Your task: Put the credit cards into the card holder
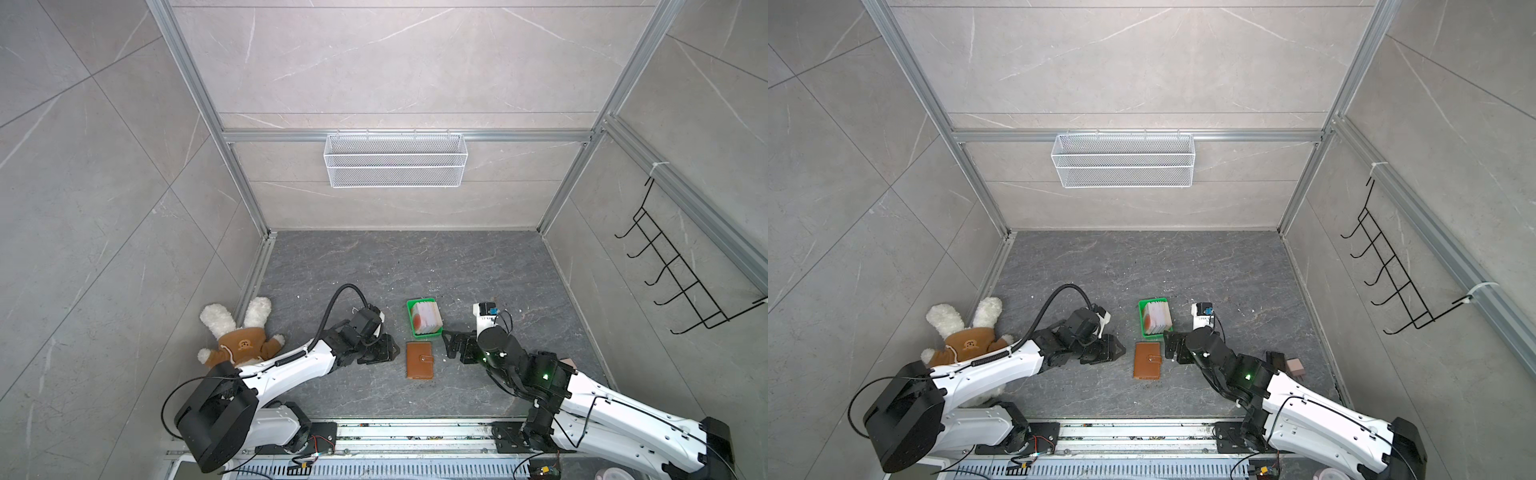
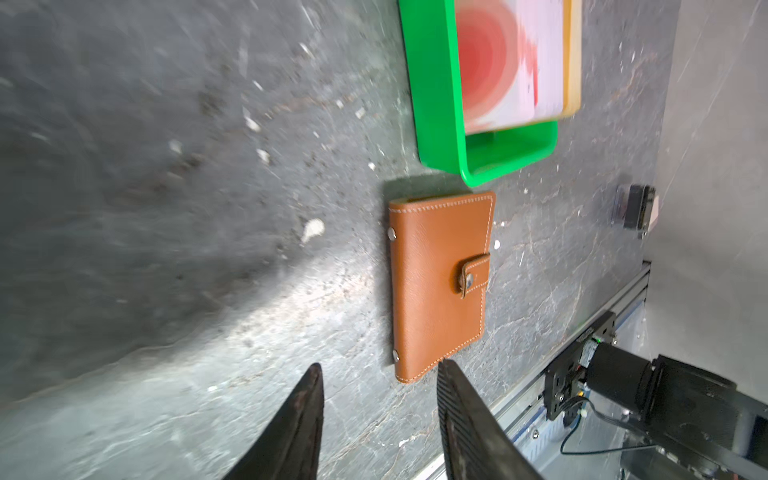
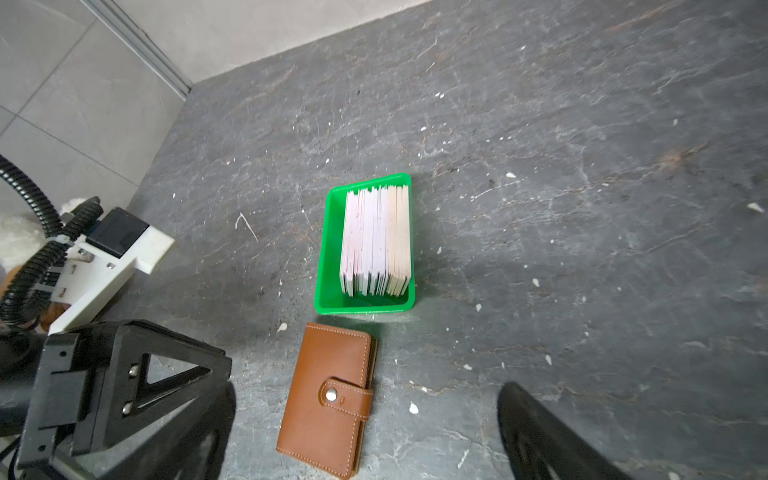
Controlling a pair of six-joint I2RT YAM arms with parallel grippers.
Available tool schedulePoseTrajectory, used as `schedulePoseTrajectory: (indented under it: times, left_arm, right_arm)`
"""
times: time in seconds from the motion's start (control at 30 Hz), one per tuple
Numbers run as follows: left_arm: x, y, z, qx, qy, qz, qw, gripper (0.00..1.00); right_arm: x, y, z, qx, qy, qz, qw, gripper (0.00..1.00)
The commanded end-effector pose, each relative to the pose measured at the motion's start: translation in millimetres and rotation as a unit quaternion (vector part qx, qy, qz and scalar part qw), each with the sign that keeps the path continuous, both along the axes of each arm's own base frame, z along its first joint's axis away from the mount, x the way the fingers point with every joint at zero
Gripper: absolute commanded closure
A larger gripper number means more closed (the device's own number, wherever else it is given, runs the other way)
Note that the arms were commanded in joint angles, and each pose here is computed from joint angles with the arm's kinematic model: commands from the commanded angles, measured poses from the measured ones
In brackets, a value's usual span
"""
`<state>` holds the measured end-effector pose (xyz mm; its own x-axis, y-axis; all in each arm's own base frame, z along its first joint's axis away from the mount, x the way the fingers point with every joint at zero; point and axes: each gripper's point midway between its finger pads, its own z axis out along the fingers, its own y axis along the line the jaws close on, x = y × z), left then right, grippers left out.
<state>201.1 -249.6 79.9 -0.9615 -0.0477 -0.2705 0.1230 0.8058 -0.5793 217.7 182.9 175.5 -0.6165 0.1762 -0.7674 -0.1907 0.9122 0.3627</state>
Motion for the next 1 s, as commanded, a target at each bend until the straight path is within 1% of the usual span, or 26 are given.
schedulePoseTrajectory:
  times: [0.0, 0.03, 0.13, 0.3, 0.4, 0.5, 0.6, 0.67, 0.73, 0.87, 0.97]
  left_arm:
    - [4, 18, 6, -0.003, -0.012, 0.014, 1.000, 0.47]
    - [6, 23, 7, -0.004, -0.014, 0.020, 1.000, 0.44]
    - [11, 38, 10, -0.008, -0.018, 0.037, 0.999, 0.32]
    - [20, 60, 16, -0.008, -0.041, 0.060, 0.997, 0.13]
    - [26, 72, 16, 0.004, -0.043, 0.070, 0.997, 0.02]
    - [33, 82, 14, 0.017, -0.042, 0.075, 0.996, 0.01]
    - [41, 93, 15, 0.021, -0.051, 0.090, 0.994, 0.01]
    - [48, 101, 18, 0.018, -0.062, 0.105, 0.992, 0.01]
    - [56, 114, 23, 0.026, -0.079, 0.125, 0.989, 0.01]
    - [68, 140, 25, 0.070, -0.092, 0.167, 0.979, 0.01]
    - [73, 145, 26, 0.071, -0.101, 0.182, 0.976, 0.01]
  right_arm:
    - [5, -18, 9, -0.019, -0.040, -0.033, 0.998, 0.00]
    - [6, -22, 10, -0.016, -0.047, -0.040, 0.998, 0.00]
    - [5, -35, 12, -0.017, -0.059, -0.061, 0.996, 0.00]
    - [4, -83, 7, -0.059, -0.065, -0.165, 0.982, 0.04]
    - [4, -89, 5, -0.078, -0.068, -0.174, 0.979, 0.05]
    - [5, -92, 8, -0.094, -0.069, -0.180, 0.977, 0.05]
    - [8, -95, 15, -0.119, -0.082, -0.185, 0.972, 0.01]
    - [11, -96, 19, -0.137, -0.092, -0.184, 0.969, 0.00]
    - [14, -93, 24, -0.157, -0.103, -0.172, 0.967, 0.00]
    - [19, -91, 32, -0.179, -0.124, -0.169, 0.961, 0.00]
    - [25, -87, 40, -0.189, -0.149, -0.158, 0.958, 0.00]
